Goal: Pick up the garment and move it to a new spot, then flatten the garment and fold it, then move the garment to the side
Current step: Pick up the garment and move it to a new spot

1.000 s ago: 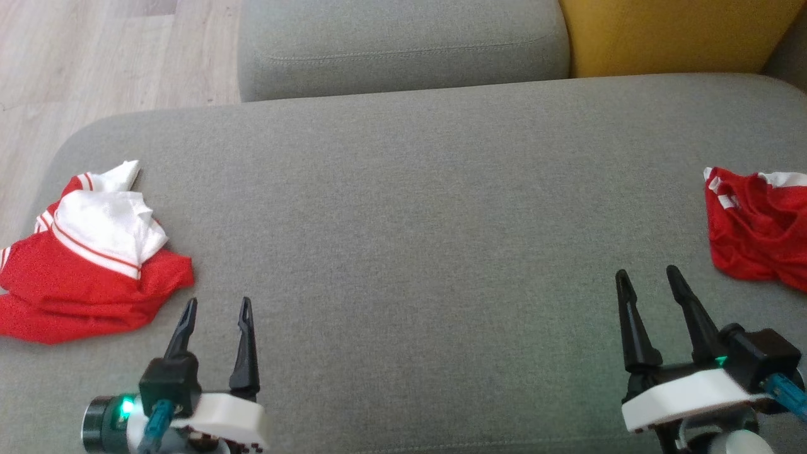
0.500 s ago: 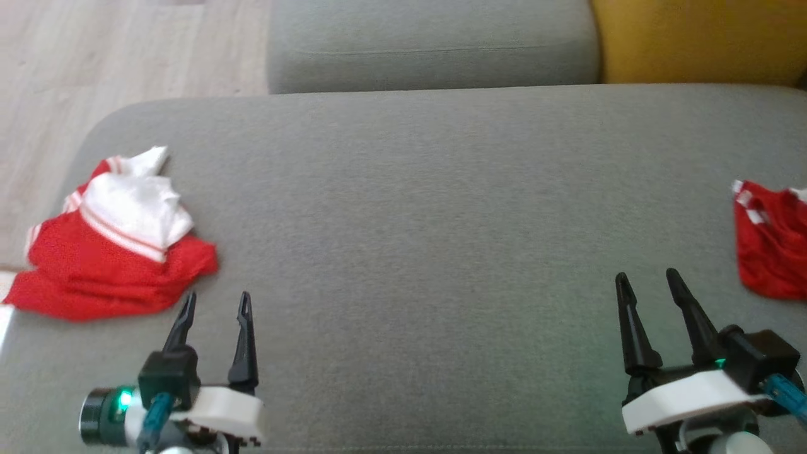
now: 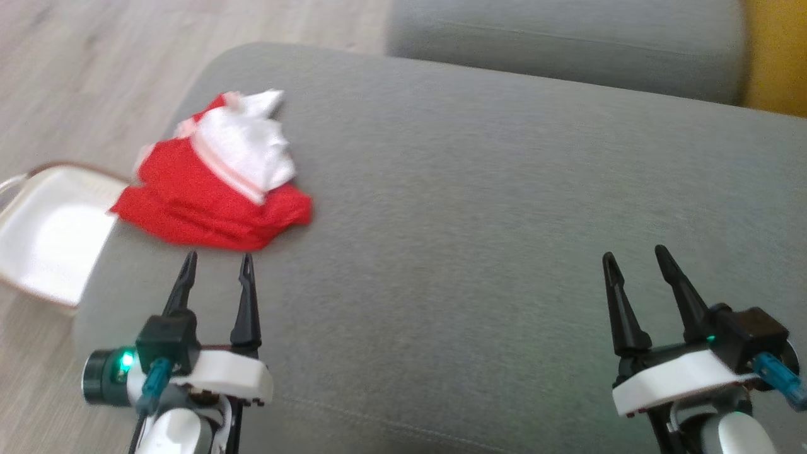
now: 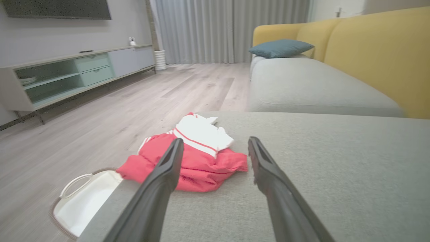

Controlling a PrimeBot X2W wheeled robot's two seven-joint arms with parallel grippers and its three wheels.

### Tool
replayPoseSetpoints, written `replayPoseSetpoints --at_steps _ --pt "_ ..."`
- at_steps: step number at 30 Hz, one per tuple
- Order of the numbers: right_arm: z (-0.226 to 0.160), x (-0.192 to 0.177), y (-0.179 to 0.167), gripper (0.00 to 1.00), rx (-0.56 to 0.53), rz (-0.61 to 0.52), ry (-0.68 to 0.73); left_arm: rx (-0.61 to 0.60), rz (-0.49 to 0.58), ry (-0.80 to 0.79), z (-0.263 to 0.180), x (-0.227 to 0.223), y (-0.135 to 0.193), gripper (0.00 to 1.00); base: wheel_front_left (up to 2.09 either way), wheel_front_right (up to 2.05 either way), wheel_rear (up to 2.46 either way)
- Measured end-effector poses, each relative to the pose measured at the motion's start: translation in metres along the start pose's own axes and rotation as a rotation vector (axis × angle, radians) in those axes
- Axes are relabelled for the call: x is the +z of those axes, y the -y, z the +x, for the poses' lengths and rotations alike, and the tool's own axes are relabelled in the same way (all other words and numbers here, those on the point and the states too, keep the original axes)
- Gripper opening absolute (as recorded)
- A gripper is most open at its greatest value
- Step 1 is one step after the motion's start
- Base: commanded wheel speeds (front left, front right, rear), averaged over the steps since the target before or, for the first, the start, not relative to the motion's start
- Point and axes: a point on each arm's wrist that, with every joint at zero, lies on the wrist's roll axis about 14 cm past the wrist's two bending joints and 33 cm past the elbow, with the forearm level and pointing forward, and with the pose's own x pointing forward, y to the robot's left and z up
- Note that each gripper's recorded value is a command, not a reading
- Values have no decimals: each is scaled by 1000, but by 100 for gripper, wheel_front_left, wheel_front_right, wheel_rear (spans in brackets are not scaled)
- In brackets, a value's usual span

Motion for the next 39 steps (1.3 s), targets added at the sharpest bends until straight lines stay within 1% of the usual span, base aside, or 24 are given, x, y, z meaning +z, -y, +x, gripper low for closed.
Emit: replayPoseSetpoints --at_steps 6,10,12,16,21,24,26,30,34,37,39 --pt "24 -7 -29 100 103 3 -23 88 3 2 -7 2 -28 100 0 0 0" --pt "31 -14 -33 100 121 4 -46 117 7 -1 -4 2 -36 100 0 0 0" --pt "36 -14 -33 100 124 2 -48 121 6 -7 0 0 -35 100 0 0 0" --pt "51 -11 -27 100 120 0 -40 111 0 0 22 1 -29 100 0 0 0" --pt "69 -17 -10 100 104 -6 -50 77 -2 -2 70 -4 -19 100 0 0 0" --pt "79 -27 2 100 96 -9 -67 57 -10 -55 101 -24 -14 100 0 0 0" --pt "83 -37 7 100 98 -13 -92 57 -37 -107 118 -43 -13 100 0 0 0" --pt "92 -54 18 100 96 -9 -123 47 -26 -223 146 -85 -12 100 0 0 0" --pt "95 -69 30 100 75 5 -149 18 -16 -377 161 -130 -4 100 0 0 0" --pt "93 -80 36 100 60 19 -177 17 -13 -491 165 -156 -6 100 0 0 0" --pt "91 -85 38 100 55 27 -193 20 -16 -548 167 -166 -9 100 0 0 0"
